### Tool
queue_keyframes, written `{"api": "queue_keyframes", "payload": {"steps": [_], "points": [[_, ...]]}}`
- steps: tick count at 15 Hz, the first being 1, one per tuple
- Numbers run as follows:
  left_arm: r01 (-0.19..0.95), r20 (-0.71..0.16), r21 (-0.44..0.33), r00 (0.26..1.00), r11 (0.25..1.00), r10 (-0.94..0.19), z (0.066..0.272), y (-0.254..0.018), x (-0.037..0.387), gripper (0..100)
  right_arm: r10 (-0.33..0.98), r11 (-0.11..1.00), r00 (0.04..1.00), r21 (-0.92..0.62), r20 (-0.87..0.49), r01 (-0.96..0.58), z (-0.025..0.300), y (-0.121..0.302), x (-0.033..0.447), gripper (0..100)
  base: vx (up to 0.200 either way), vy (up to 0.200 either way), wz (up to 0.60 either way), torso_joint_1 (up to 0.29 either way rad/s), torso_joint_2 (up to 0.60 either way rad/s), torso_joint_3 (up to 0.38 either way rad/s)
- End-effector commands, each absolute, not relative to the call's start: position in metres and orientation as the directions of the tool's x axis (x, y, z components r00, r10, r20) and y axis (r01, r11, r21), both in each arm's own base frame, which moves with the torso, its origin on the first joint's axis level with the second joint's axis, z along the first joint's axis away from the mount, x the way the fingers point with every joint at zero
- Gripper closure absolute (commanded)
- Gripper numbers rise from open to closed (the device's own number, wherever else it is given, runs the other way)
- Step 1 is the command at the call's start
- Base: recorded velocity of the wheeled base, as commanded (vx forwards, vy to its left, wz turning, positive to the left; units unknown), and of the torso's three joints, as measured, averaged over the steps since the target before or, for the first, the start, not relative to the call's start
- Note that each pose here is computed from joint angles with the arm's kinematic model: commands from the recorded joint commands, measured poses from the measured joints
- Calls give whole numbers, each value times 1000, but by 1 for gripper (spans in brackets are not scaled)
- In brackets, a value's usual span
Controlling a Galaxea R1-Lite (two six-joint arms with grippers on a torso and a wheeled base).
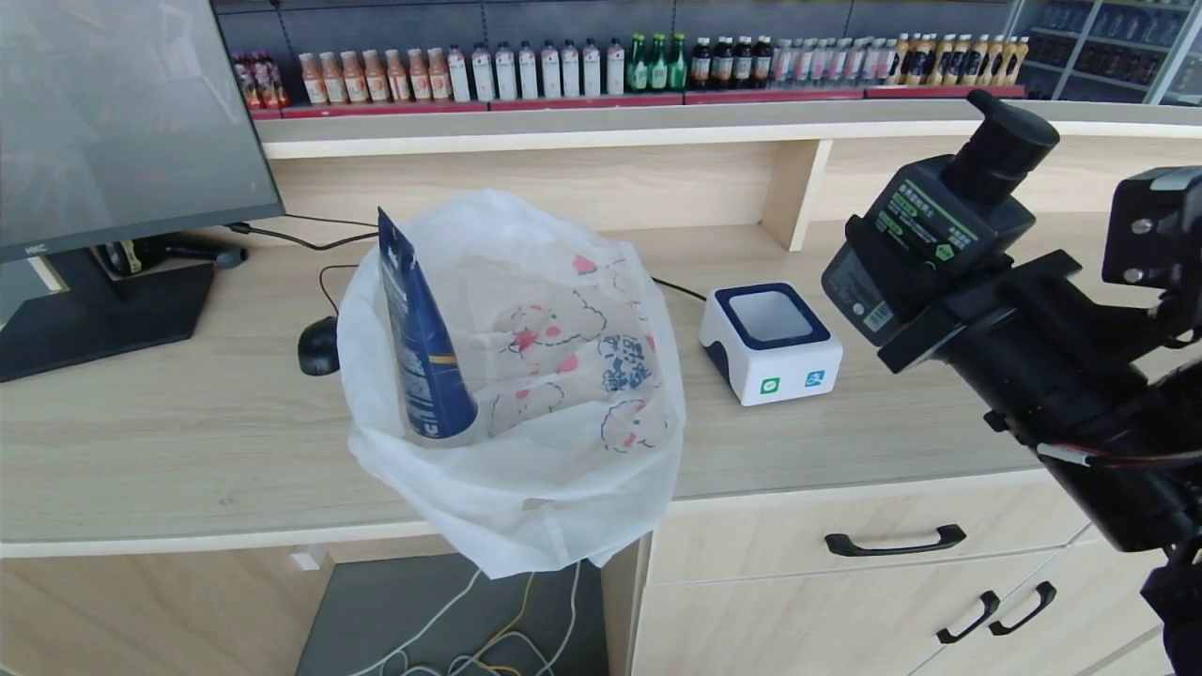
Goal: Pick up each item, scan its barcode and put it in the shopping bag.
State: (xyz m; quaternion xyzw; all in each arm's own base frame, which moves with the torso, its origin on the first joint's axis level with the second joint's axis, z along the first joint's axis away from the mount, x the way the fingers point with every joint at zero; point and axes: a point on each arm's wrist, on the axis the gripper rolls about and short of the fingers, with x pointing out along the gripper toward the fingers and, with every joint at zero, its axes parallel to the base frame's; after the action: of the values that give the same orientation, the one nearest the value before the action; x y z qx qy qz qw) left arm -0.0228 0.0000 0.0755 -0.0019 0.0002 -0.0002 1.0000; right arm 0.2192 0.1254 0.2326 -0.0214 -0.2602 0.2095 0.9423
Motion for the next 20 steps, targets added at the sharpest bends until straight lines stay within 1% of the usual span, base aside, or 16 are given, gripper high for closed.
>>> {"api": "queue_keyframes", "payload": {"steps": [1, 3, 4, 5, 7, 9, 11, 12, 14, 15, 18, 20], "points": [[0, 0, -5, 1000, 1000, 0, 75, 0, -23, 0, 430, 902, 758, -201, 490, -382, 236, 135, 242, 100, 0, 0, 0, 0, 0, 0], [0, 0, -5, 1000, 1000, 0, 75, 0, -23, 0, 473, 880, 761, -277, 444, -386, 238, 140, 252, 100, 0, 0, 0, 0, 0, 0], [0, 0, -5, 1000, 1000, 0, 75, 0, -23, 0, 520, 845, 752, -372, 405, -384, 238, 139, 264, 100, 0, 0, 0, 0, 0, 0], [0, 0, -5, 1000, 1000, 0, 75, 0, -23, 0, 535, 828, 743, -422, 402, -368, 240, 140, 275, 100, 0, 0, 0, 0, 0, 0], [0, 0, -5, 1000, 1000, 0, 75, 0, -23, 0, 496, 828, 753, -498, 433, -259, 249, 132, 301, 100, 0, 0, 0, 0, 0, 0], [0, 0, -5, 1000, 1000, 0, 75, 0, -23, 0, 527, 792, 733, -562, 429, -240, 247, 137, 315, 100, 0, 0, 0, 0, 0, 0], [0, 0, -5, 1000, 1000, 0, 75, 0, -23, 0, 568, 746, 710, -625, 417, -230, 243, 139, 317, 100, 0, 0, 0, 0, 0, 0], [0, 0, -5, 1000, 1000, 0, 75, 0, -23, 0, 609, 708, 684, -664, 401, -240, 239, 140, 320, 100, 0, 0, 0, 0, 0, 0], [0, 0, -5, 1000, 1000, 0, 75, 0, -23, 0, 722, 610, 576, -745, 383, -270, 236, 147, 327, 100, 0, 0, 0, 0, 0, 0], [2, 0, -5, 1000, 1000, -2, 75, 0, -23, 0, 751, 574, 545, -777, 372, -260, 235, 146, 327, 100, 0, 0, 0, 0, 0, 0], [0, 0, -5, 1000, 1000, 0, 75, 0, -23, 0, 768, 535, 542, -807, 341, -250, 226, 134, 338, 100, 0, 0, 0, 0, 0, 0], [2, 0, -5, 1000, 1000, -2, 75, 0, -23, 0, 790, 506, 519, -824, 326, -253, 221, 131, 344, 100, 0, 0, 0, 0, 0, 0]]}}
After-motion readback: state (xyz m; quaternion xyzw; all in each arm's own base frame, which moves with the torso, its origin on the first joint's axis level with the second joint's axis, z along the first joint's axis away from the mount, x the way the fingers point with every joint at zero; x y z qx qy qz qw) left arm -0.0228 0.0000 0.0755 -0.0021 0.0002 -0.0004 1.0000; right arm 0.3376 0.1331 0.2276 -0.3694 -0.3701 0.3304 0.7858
